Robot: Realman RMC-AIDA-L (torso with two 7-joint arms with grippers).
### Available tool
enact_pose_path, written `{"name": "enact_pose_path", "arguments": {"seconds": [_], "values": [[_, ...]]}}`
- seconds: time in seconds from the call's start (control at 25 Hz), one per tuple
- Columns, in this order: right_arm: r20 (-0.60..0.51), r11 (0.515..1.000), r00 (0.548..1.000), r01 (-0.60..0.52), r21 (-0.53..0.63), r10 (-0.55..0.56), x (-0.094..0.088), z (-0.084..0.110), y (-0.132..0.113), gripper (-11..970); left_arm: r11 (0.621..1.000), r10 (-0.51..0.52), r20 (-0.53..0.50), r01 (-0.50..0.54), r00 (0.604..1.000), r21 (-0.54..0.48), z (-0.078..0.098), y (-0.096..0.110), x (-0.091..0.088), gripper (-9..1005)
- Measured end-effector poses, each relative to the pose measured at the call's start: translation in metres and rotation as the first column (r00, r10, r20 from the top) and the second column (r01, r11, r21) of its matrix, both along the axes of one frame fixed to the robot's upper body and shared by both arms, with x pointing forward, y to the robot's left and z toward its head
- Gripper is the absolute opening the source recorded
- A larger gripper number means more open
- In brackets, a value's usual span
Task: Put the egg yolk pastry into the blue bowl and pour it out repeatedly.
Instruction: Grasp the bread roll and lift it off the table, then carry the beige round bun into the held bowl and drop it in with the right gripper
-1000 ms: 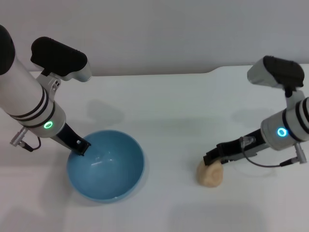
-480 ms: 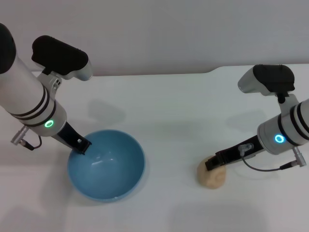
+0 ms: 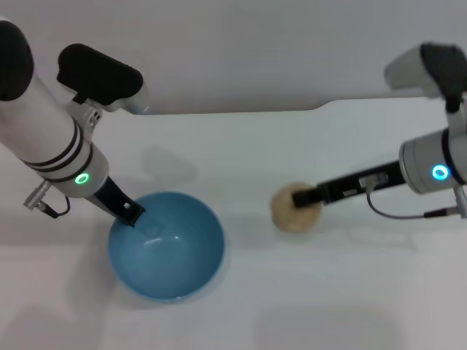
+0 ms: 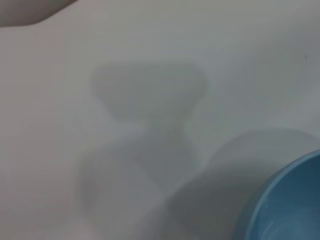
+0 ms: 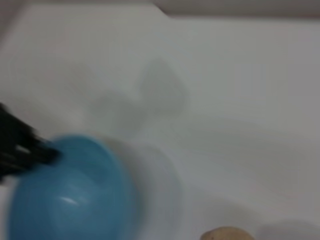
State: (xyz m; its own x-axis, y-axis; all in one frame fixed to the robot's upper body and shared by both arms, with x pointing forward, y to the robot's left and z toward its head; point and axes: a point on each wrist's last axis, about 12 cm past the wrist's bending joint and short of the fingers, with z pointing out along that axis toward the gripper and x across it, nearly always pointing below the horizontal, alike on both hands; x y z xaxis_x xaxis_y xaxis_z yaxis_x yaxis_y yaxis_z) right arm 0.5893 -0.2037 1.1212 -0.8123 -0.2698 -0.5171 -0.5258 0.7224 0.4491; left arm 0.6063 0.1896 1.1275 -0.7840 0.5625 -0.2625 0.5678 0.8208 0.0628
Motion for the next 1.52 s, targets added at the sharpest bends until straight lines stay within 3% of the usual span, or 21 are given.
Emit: {"name": "enact_pose_path", "arguments": {"seconds": [0.24, 0.36, 1.0, 1.12, 1.2, 1.32, 1.52], "values": [[0.180, 0.967, 0.975, -0.165, 0.195, 0.130, 0.003, 0.040, 0.029, 163, 0.999, -0.042, 0.010, 0.042, 0.999, 0.003, 0.005, -0.013, -0.001, 17], [0.198, 0.961, 0.968, -0.195, 0.197, 0.156, 0.004, 0.042, 0.036, 151, 0.999, -0.051, 0.020, 0.052, 0.998, -0.003, 0.008, -0.017, -0.001, 17], [0.156, 0.960, 0.962, -0.245, 0.136, 0.224, 0.006, 0.022, 0.067, 116, 0.992, -0.091, 0.077, 0.097, 0.993, -0.076, 0.027, -0.039, -0.002, 18], [0.159, 0.958, 0.959, -0.255, 0.128, 0.233, 0.006, 0.022, 0.070, 235, 0.991, -0.100, 0.085, 0.106, 0.991, -0.082, 0.030, -0.042, -0.002, 18], [0.164, 0.960, 0.961, -0.247, 0.133, 0.225, 0.007, 0.023, 0.069, 315, 0.991, -0.100, 0.086, 0.107, 0.991, -0.082, 0.030, -0.043, -0.002, 18], [0.176, 0.965, 0.968, -0.206, 0.160, 0.177, 0.011, 0.028, 0.060, 315, 0.991, -0.095, 0.095, 0.103, 0.991, -0.086, 0.029, -0.042, -0.001, 18], [0.231, 0.956, 0.971, -0.012, 0.294, -0.059, 0.018, 0.047, 0.010, 315, 0.991, -0.071, 0.151, 0.087, 0.986, -0.103, 0.027, -0.037, 0.004, 18]]}}
